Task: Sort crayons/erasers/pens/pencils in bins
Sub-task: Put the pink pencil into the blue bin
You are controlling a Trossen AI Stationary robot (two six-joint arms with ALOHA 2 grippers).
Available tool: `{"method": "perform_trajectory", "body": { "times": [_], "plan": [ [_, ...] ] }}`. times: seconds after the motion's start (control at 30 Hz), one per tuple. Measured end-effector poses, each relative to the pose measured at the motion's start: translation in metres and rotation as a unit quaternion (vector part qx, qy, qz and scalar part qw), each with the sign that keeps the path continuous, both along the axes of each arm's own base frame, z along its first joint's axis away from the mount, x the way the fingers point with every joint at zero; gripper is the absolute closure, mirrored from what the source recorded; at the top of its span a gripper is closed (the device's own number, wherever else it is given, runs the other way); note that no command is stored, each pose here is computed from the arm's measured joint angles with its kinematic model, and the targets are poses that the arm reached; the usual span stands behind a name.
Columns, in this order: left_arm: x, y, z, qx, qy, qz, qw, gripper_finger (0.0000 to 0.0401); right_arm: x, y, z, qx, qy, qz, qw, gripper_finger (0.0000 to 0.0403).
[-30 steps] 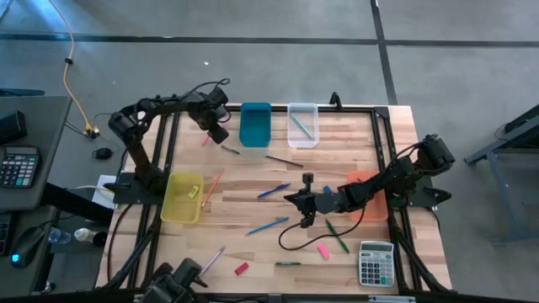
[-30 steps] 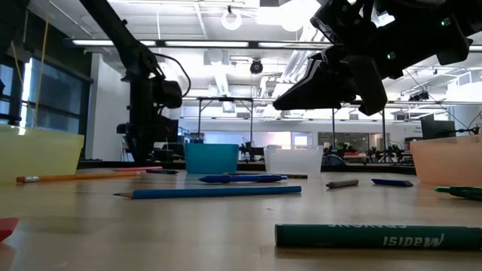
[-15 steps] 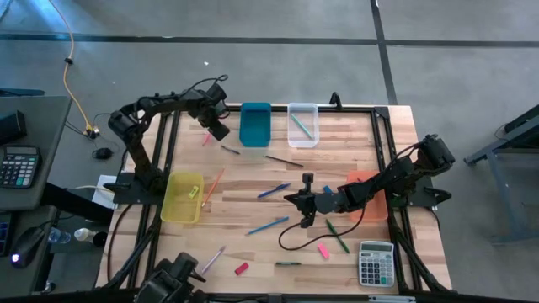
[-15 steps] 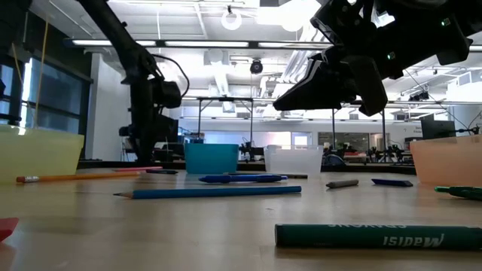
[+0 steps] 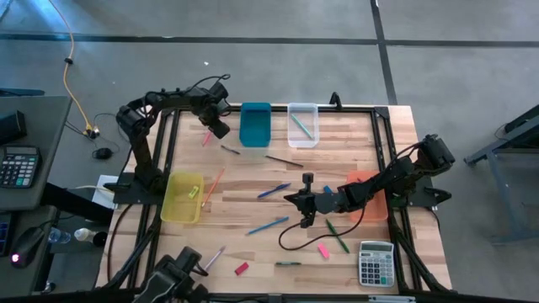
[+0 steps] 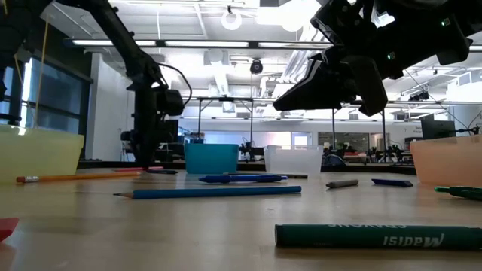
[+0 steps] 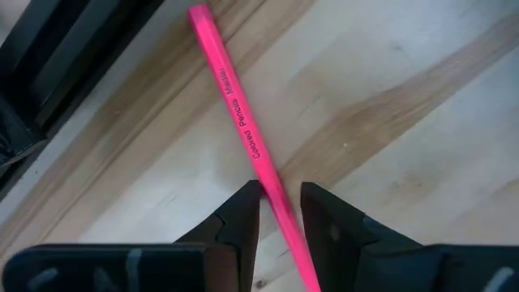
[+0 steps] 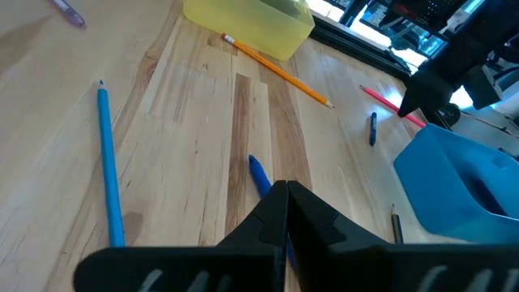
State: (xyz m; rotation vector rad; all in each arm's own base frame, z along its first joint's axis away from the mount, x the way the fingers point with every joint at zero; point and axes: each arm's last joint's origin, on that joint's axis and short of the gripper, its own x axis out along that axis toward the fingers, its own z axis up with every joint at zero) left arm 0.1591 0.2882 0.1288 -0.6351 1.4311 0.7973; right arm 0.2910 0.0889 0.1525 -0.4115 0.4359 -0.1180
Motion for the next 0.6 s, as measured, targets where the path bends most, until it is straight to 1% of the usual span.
{"method": "perform_trajectory", "body": {
  "times": [0.13, 0.4, 0.6],
  "plan": [
    [0.000, 0.000, -0.001, -0.005, 0.002, -0.014, 1.000, 0.0330, 0.000, 0.000, 0.000, 0.000, 0.000, 0.000, 1.000, 0.0403],
    [0.000, -0.001, 0.002, -0.005, 0.004, -0.023, 1.000, 0.0393, 0.000, 0.000, 0.000, 0.000, 0.000, 0.000, 1.000, 0.0403],
    [0.005, -0.003, 0.018, 0.007, 0.027, -0.032, 0.999, 0.0397, 0.000, 0.000, 0.000, 0.000, 0.000, 0.000, 1.000, 0.0403]
  ]
}}
